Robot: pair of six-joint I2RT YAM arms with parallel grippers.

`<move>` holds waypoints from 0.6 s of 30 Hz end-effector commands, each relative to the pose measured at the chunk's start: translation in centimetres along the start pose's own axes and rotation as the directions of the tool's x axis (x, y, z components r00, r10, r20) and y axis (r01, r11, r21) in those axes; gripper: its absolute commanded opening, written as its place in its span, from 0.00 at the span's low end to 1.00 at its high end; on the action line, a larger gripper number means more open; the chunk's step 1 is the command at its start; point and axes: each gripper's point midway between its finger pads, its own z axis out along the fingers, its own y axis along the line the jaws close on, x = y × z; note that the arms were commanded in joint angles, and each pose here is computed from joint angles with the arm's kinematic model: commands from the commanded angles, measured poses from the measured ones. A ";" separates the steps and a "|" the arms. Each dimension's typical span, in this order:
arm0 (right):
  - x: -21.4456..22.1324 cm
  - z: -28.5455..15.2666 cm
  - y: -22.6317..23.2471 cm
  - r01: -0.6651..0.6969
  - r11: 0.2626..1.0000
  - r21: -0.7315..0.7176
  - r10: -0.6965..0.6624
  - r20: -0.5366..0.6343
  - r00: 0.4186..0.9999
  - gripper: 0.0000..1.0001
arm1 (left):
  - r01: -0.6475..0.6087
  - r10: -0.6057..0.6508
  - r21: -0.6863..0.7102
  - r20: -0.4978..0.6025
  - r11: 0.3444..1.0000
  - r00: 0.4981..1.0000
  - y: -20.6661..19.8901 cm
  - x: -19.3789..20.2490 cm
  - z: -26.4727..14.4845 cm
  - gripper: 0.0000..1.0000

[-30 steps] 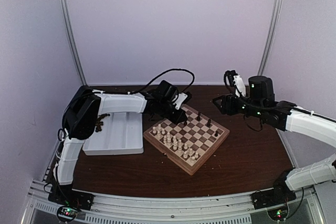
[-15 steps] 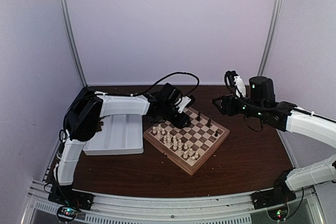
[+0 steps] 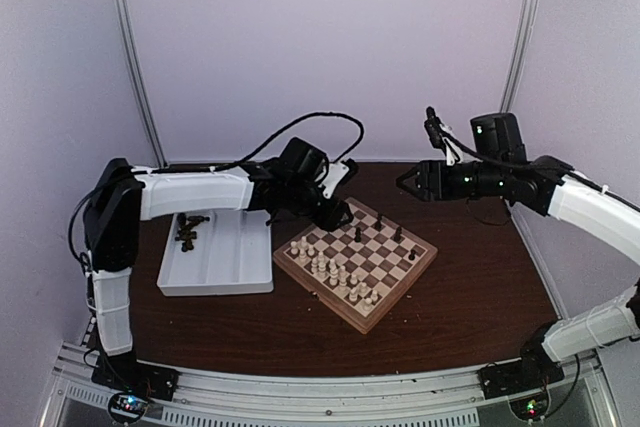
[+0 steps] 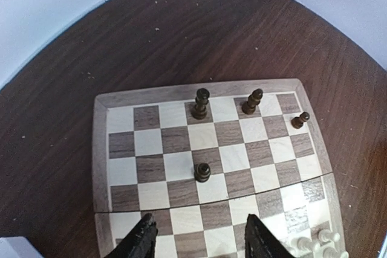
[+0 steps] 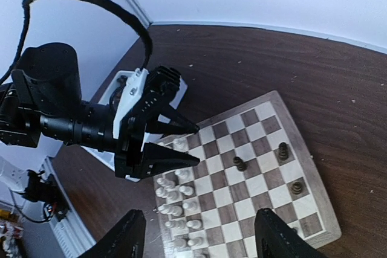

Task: Set up the chess pieces on the board
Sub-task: Place the chess piece on the chessboard, then pick up the chess piece from the chessboard.

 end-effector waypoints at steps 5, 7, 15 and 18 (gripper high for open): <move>1.6 0.3 2.3 -0.192 0.977 -0.094 0.171 -0.195 0.966 0.64 | 0.013 0.015 -0.184 0.154 0.983 0.988 1.9 -2.6 -9.5 0.51; 1.5 0.8 1.9 -0.198 0.978 -0.073 0.181 -0.193 0.964 0.64 | 0.028 0.010 -0.250 0.148 0.968 0.989 2.8 -2.0 -11.4 0.51; 3.2 4.9 0.0 -0.215 0.977 0.002 0.206 -0.286 0.936 0.59 | 0.073 -0.006 -0.414 0.160 0.907 0.987 5.1 2.1 -18.6 0.55; 3.9 5.9 -1.2 -0.155 0.984 0.087 0.174 -0.317 0.932 0.57 | 0.126 -0.048 -0.466 0.175 0.876 0.983 6.2 4.2 -21.0 0.56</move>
